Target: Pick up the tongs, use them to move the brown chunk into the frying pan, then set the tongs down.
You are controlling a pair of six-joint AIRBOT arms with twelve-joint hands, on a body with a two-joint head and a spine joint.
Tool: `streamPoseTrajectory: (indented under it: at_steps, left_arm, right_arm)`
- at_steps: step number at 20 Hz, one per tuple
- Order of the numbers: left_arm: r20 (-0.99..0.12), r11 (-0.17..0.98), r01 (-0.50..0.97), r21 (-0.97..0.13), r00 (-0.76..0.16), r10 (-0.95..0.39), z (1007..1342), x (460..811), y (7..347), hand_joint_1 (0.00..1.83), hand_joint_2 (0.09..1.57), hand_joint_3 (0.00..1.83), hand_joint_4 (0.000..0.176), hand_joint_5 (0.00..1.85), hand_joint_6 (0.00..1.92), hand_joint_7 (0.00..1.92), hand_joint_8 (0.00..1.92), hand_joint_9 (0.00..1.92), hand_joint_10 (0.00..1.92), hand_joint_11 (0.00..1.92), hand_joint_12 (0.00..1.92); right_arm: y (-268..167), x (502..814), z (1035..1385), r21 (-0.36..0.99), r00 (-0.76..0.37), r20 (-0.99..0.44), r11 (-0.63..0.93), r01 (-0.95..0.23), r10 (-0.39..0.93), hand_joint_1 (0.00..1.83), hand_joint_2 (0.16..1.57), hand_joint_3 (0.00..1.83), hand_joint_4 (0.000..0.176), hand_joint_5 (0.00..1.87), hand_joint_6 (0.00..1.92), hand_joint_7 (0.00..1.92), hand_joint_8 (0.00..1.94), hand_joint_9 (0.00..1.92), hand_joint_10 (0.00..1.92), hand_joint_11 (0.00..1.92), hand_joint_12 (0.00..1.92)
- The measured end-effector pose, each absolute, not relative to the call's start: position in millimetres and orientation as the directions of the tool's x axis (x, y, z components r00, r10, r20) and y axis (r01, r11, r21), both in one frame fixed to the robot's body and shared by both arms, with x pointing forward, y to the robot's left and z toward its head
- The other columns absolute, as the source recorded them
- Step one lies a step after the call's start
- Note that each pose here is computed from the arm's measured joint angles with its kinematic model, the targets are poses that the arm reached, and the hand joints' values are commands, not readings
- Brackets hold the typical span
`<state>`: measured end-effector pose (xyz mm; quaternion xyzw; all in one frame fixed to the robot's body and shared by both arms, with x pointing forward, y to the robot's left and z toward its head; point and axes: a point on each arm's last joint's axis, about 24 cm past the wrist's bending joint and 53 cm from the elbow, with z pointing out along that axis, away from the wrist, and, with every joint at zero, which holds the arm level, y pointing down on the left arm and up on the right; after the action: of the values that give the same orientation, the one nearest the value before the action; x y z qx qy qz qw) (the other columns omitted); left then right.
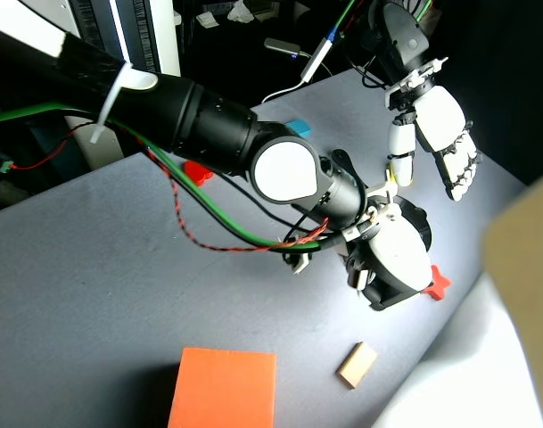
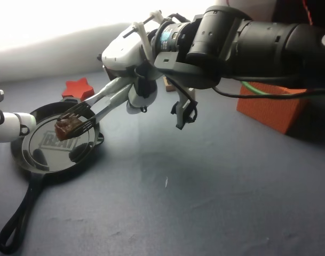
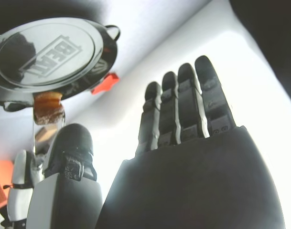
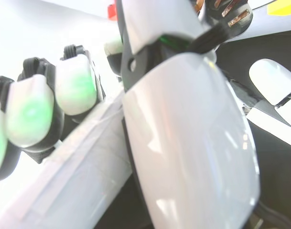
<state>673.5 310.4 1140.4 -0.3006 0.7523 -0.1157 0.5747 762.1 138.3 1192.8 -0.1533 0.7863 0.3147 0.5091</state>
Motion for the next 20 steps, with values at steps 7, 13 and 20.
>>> streamPoseTrajectory:
  at_steps: [7,13,20]
  left_arm:
    - [-0.799,0.795,-0.32,-0.516,-0.156,-0.581,1139.6,678.6,312.8,0.1,1.3,0.0,0.0,0.13,0.0,0.14,0.0,0.13,0.0,0.0,0.37]
    - [-0.8,0.794,-0.322,-0.515,-0.152,-0.58,1140.3,679.1,314.5,0.11,1.29,0.0,0.0,0.16,0.01,0.17,0.0,0.16,0.01,0.0,0.44]
    - [-0.8,0.794,-0.322,-0.515,-0.151,-0.58,1140.2,679.1,314.7,0.08,1.29,0.0,0.0,0.16,0.0,0.17,0.0,0.16,0.0,0.0,0.45]
  right_arm:
    - [138.4,761.9,1189.7,0.308,-0.414,-0.909,0.755,-0.579,0.053,0.91,1.36,0.0,0.176,1.22,1.92,1.36,1.94,1.42,1.92,1.45,1.92]
    - [140.1,761.0,1190.1,0.308,-0.412,-0.91,0.752,-0.583,0.053,0.87,1.36,0.0,0.176,1.17,1.92,1.32,1.94,1.37,1.92,1.37,1.92]
    - [139.4,760.7,1186.8,0.308,-0.416,-0.908,0.753,-0.582,0.05,0.8,1.38,0.0,0.0,1.03,1.91,1.23,1.82,1.24,1.92,1.24,1.92]
